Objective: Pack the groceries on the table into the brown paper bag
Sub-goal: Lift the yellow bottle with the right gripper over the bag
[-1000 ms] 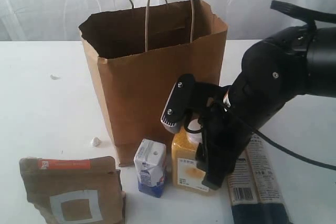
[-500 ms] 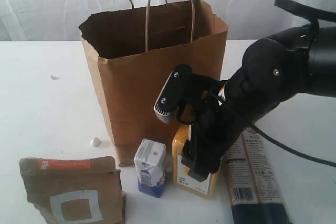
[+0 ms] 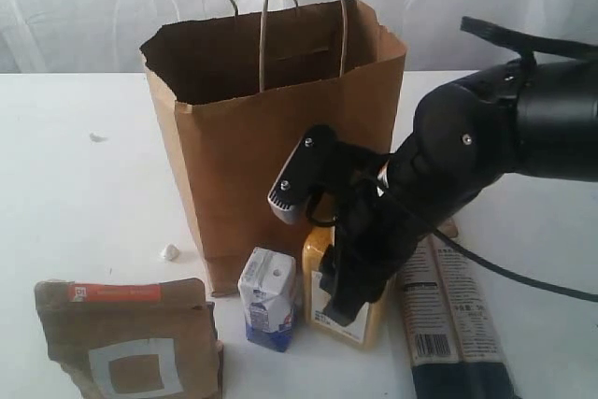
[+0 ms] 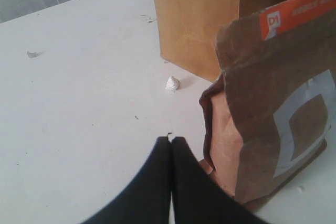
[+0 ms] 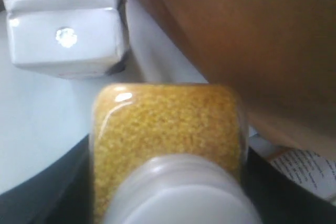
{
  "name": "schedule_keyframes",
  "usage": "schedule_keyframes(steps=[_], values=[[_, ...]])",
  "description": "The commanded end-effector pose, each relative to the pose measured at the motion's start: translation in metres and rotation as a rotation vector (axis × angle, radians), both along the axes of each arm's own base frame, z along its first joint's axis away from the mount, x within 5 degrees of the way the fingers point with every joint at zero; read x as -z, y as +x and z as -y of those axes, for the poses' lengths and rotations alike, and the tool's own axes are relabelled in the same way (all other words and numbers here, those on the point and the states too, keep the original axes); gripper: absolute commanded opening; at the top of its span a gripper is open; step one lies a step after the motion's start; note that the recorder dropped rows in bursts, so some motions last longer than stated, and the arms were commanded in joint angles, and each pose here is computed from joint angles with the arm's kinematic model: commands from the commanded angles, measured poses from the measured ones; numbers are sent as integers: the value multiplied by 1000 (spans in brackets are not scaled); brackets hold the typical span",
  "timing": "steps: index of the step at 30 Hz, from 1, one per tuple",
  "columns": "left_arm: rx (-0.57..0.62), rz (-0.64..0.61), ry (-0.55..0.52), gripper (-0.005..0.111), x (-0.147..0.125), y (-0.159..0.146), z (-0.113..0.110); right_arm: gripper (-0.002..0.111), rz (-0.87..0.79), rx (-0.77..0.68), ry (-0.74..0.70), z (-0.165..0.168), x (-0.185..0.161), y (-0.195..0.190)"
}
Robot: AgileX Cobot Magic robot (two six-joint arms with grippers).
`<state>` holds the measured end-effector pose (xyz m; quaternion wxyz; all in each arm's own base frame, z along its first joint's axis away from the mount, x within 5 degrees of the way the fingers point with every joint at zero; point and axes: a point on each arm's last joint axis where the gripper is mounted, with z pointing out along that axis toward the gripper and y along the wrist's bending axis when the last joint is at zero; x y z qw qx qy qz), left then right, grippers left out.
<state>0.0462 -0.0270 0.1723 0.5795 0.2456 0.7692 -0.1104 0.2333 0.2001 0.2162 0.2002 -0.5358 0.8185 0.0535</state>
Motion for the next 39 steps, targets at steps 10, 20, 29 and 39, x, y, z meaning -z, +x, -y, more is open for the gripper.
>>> schedule_keyframes(steps=[10, 20, 29, 39], values=[[3, -3, -19, 0, 1, 0, 1, 0, -17, 79, 39, 17, -37, -20], [3, -3, -19, 0, 1, 0, 1, 0, 288, 244, 272, 65, -159, -61], [3, -3, -19, 0, 1, 0, 1, 0, 574, 380, 377, 74, -248, -45], [3, -3, -19, 0, 1, 0, 1, 0, 630, 354, 345, 25, -260, 19]])
